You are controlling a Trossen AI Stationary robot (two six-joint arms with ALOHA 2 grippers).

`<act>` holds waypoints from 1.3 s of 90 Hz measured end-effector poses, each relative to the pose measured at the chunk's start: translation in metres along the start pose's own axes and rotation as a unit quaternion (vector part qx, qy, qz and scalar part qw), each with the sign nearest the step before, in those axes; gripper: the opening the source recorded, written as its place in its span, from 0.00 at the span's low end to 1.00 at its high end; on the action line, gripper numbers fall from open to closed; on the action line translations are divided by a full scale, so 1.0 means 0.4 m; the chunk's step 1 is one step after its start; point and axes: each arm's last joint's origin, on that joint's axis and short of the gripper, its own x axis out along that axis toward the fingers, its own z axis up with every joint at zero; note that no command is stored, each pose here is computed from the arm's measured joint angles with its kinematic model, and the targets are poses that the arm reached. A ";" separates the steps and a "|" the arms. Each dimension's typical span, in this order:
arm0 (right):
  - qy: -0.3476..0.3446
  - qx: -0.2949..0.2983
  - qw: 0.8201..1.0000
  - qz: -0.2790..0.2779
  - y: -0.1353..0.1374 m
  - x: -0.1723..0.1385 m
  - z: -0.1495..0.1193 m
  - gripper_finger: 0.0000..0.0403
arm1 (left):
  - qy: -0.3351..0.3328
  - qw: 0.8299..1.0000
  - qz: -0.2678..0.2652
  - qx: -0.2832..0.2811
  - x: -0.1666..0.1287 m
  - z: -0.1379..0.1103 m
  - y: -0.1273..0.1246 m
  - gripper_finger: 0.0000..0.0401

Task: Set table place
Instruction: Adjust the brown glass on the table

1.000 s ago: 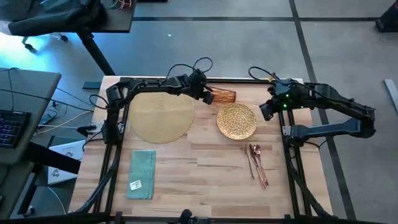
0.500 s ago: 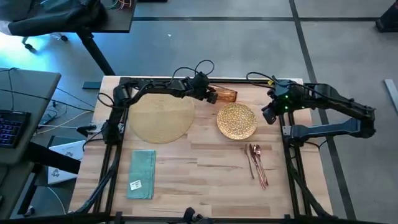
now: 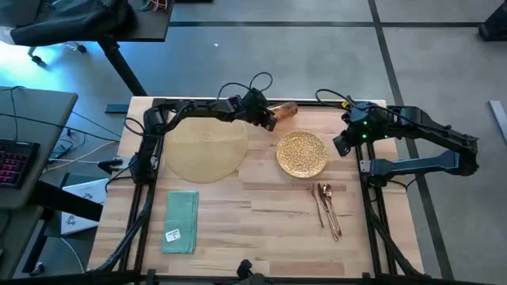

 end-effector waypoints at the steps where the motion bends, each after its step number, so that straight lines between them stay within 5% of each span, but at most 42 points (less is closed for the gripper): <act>1: 0.000 0.000 1.000 0.001 0.000 0.000 0.000 0.00 | 0.000 1.000 -0.002 0.001 -0.004 0.004 -0.003 0.01; 38: -0.036 -0.005 0.999 -0.014 0.002 0.000 0.011 0.00 | 0.063 0.989 0.034 0.128 -0.277 0.180 -0.180 0.00; 63: -0.070 -0.026 0.995 -0.060 -0.004 -0.002 0.017 0.00 | 0.189 0.944 0.134 0.233 -0.340 0.212 -0.202 0.00; 92: -0.076 -0.042 0.993 -0.077 -0.007 0.001 0.017 0.00 | 0.297 0.842 0.185 0.410 -0.288 0.143 -0.217 0.00; 101: -0.079 -0.042 0.993 -0.081 -0.007 0.001 0.017 0.00 | 0.318 0.784 0.182 0.502 -0.271 0.126 -0.234 0.00; 117: -0.079 -0.042 0.993 -0.081 -0.007 0.001 0.017 0.00 | 0.360 0.647 0.173 0.649 -0.226 0.090 -0.260 0.00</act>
